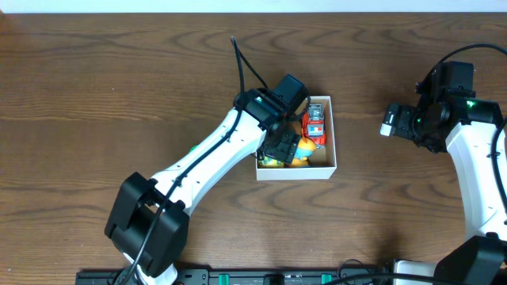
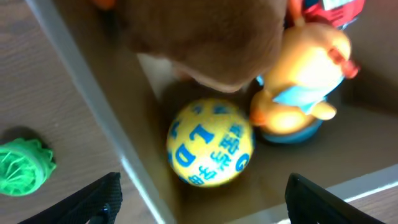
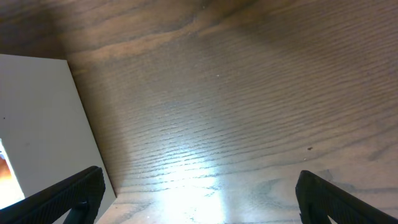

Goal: Pack container
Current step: 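Carry the yellow ball into the box and release it, then move the left gripper to the green round toy and grasp it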

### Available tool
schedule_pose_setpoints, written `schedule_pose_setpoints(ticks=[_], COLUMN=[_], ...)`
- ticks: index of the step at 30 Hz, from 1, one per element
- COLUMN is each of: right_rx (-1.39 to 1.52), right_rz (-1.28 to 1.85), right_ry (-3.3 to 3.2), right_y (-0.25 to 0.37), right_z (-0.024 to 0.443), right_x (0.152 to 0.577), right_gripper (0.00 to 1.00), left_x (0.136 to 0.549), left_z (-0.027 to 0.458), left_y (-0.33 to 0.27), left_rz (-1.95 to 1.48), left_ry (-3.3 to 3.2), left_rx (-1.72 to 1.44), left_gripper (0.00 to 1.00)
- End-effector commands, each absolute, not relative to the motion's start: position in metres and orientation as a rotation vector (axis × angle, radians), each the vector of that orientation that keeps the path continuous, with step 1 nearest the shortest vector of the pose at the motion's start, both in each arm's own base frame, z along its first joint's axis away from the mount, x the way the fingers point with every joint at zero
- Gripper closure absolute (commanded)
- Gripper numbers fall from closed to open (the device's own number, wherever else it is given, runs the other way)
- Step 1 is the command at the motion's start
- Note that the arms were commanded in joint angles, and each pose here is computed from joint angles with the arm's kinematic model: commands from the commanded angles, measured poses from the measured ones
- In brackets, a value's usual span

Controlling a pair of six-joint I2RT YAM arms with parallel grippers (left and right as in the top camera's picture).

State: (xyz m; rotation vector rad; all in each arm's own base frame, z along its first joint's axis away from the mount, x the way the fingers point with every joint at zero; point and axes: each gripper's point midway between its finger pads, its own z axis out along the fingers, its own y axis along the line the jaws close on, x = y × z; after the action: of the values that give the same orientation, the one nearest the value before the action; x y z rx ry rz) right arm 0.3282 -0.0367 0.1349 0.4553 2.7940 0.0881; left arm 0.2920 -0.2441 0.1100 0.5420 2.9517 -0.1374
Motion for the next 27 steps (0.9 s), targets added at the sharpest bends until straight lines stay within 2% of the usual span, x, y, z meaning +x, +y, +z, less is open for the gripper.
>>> schedule_pose_setpoints(ticks=[1, 4, 7, 11, 15, 27], right_rx=[0.463, 0.463, 0.463, 0.463, 0.463, 0.463], right_rz=[0.097, 0.097, 0.097, 0.097, 0.097, 0.097], right_ry=[2.805, 2.805, 2.805, 2.805, 2.805, 2.805], right_y=[-0.037, -0.036, -0.036, -0.036, -0.036, -0.036], right_z=[0.131, 0.131, 0.131, 0.131, 0.131, 0.131], right_x=[0.327, 0.327, 0.327, 0.327, 0.327, 0.327], right_gripper=[0.01, 0.01, 0.01, 0.01, 0.01, 0.01], left_x=[0.303, 0.310, 0.318, 0.330, 0.331, 0.314], left_z=[0.147, 0.176, 0.202, 0.212, 0.183, 0.049], left_y=[-0.219, -0.183, -0.144, -0.091, -0.075, -0.068], left_rz=[-0.101, -0.038, -0.015, -0.032, -0.161, -0.116], left_ry=[2.867, 2.809, 2.760, 2.752, 2.845, 3.131], left_rx=[0.453, 0.339, 0.187, -0.118, -0.252, -0.337], left_gripper=[0.15, 0.11, 0.01, 0.02, 0.02, 0.02])
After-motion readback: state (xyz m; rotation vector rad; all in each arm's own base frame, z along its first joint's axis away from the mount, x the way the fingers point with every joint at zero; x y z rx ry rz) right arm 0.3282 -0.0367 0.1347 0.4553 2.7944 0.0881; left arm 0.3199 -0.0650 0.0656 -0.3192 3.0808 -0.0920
